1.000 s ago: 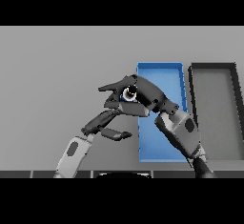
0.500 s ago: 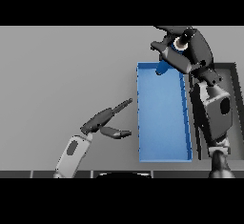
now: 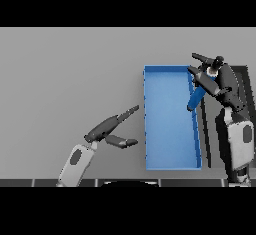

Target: Pick up the blue pipe and place it into the blue bin.

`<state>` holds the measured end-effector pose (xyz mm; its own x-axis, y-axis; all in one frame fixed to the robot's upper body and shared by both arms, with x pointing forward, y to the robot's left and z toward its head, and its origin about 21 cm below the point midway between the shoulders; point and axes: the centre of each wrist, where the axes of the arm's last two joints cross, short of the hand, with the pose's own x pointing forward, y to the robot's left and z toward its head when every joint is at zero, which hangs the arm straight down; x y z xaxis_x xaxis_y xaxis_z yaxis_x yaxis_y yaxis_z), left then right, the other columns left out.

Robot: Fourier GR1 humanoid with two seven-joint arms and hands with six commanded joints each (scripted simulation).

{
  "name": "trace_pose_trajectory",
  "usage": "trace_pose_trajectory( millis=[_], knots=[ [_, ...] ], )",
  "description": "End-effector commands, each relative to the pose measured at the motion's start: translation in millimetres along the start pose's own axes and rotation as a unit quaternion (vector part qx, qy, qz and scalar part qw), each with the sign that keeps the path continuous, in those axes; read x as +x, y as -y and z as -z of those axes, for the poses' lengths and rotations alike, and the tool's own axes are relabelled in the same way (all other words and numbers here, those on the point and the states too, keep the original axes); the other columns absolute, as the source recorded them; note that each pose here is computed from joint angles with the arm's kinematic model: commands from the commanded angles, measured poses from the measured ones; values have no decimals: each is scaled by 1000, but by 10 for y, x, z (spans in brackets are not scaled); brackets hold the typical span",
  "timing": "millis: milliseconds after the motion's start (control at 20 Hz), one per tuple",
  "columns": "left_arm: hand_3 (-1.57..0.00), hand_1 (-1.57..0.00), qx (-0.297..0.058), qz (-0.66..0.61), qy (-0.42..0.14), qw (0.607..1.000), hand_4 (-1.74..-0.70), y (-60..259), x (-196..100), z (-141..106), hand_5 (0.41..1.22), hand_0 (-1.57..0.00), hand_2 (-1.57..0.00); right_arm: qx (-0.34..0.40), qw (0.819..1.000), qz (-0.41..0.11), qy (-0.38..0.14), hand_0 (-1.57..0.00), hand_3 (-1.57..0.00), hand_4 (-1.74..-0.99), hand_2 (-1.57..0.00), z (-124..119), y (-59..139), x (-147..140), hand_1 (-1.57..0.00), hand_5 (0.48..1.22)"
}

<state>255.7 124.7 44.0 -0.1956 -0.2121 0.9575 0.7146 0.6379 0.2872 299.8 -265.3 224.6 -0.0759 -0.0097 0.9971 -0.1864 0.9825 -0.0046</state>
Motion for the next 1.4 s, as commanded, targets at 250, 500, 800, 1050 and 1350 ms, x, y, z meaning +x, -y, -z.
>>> trace_pose_trajectory(
  millis=[250,500,800,1050,1350],
  knots=[
    [1,1,4,-2,-4,1000,-882,38,0,-33,427,1,1,-74,992,9,-103,-1571,-1571,-1741,-1571,-330,-24,-538,-1571,1221],
    [1,1,4,0,0,1000,-886,19,-3,-68,420,1,1,-125,972,-12,-201,-1571,-1127,-1741,-1571,-486,-115,-861,-1571,1221],
    [1,1,3,2,-4,1000,-878,-3,24,-38,422,1,1,-154,935,-41,-317,-937,-504,-1503,-856,-471,-119,-1118,-855,1221],
    [1,1,-1,-5,-2,1000,-881,38,54,-22,429,1,1,-85,919,-123,-365,-306,-164,-1175,-280,-433,-159,-1142,-279,1084],
    [1,1,1,-1,-6,1000,-885,43,32,-62,427,1,1,-45,903,-179,-389,-80,-42,-1063,-73,-429,-199,-1199,-73,846]
  ],
)
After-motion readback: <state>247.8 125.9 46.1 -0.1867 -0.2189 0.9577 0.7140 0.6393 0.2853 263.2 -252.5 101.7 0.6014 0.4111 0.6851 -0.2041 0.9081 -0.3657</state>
